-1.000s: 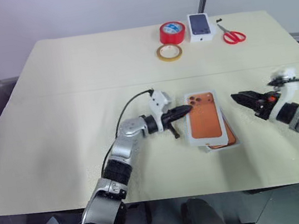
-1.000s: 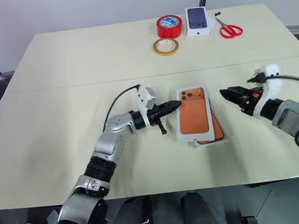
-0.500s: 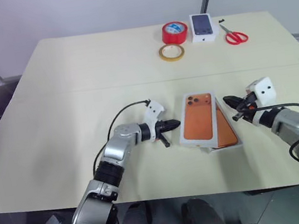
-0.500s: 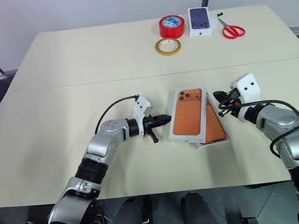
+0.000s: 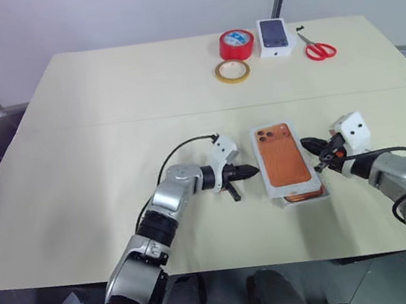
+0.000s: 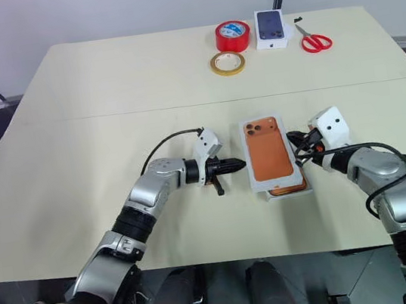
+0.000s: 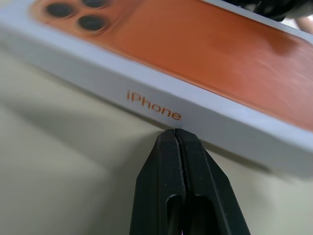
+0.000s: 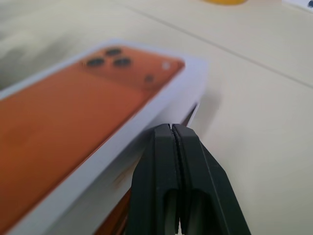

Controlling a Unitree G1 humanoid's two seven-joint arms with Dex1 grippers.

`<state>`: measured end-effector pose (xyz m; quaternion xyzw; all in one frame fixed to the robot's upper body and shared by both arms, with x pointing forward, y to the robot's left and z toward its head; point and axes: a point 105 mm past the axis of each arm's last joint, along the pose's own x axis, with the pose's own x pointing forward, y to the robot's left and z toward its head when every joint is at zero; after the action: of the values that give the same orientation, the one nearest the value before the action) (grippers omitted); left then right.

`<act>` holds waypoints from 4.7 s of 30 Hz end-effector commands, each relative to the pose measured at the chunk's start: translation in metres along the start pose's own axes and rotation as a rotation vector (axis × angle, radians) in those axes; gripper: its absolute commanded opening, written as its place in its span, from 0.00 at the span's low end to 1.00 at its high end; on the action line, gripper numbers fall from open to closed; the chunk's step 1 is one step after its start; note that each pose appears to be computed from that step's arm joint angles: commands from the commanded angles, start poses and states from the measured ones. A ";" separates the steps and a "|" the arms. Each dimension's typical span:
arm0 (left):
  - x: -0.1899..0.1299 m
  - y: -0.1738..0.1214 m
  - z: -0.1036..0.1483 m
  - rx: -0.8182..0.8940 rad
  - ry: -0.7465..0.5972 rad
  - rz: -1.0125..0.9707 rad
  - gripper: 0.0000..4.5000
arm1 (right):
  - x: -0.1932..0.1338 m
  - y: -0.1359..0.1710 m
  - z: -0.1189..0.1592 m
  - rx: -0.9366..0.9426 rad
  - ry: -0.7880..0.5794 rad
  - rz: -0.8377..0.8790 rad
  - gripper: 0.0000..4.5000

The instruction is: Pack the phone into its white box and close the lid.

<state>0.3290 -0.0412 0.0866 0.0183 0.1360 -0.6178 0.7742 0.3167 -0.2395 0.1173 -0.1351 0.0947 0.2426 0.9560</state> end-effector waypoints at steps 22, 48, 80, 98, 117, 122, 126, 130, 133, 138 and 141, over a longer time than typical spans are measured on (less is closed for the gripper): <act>0.008 -0.032 0.010 0.117 0.011 -0.141 0.00 | -0.037 0.017 -0.009 -0.045 0.056 0.099 0.01; -0.002 -0.019 0.013 0.143 -0.017 -0.072 0.00 | -0.055 0.018 -0.034 -0.199 0.207 0.183 0.01; 0.019 0.011 0.030 0.103 -0.067 0.063 0.00 | -0.003 -0.007 -0.001 -0.241 0.041 0.037 0.01; 0.011 -0.007 0.015 0.162 -0.005 -0.002 0.00 | -0.022 0.014 -0.004 -0.237 0.067 0.133 0.01; -0.011 0.015 0.027 0.127 -0.047 0.065 0.00 | -0.030 -0.007 -0.008 -0.343 0.138 0.090 0.01; -0.019 0.010 0.067 0.103 -0.161 -0.010 0.00 | -0.036 -0.025 0.024 -0.255 0.002 0.037 0.01; -0.010 0.008 0.084 0.114 -0.195 -0.018 0.00 | -0.035 -0.009 0.051 -0.075 -0.156 0.124 0.01; 0.022 0.014 0.077 0.104 -0.161 0.058 0.00 | -0.040 0.032 0.033 -0.027 -0.063 0.324 0.01; 0.038 0.012 0.061 0.137 -0.102 0.068 0.00 | -0.041 0.044 0.004 -0.072 0.070 0.359 0.01; 0.044 0.018 0.009 0.172 0.083 0.124 0.00 | -0.039 0.052 -0.041 -0.178 0.238 0.349 0.01; 0.039 0.021 0.006 0.168 0.078 0.131 0.00 | -0.033 0.044 -0.038 -0.255 0.222 0.293 0.01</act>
<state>0.3591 -0.0839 0.0995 0.1015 0.0825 -0.5810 0.8034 0.2608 -0.2177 0.0963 -0.2471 0.1571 0.3967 0.8700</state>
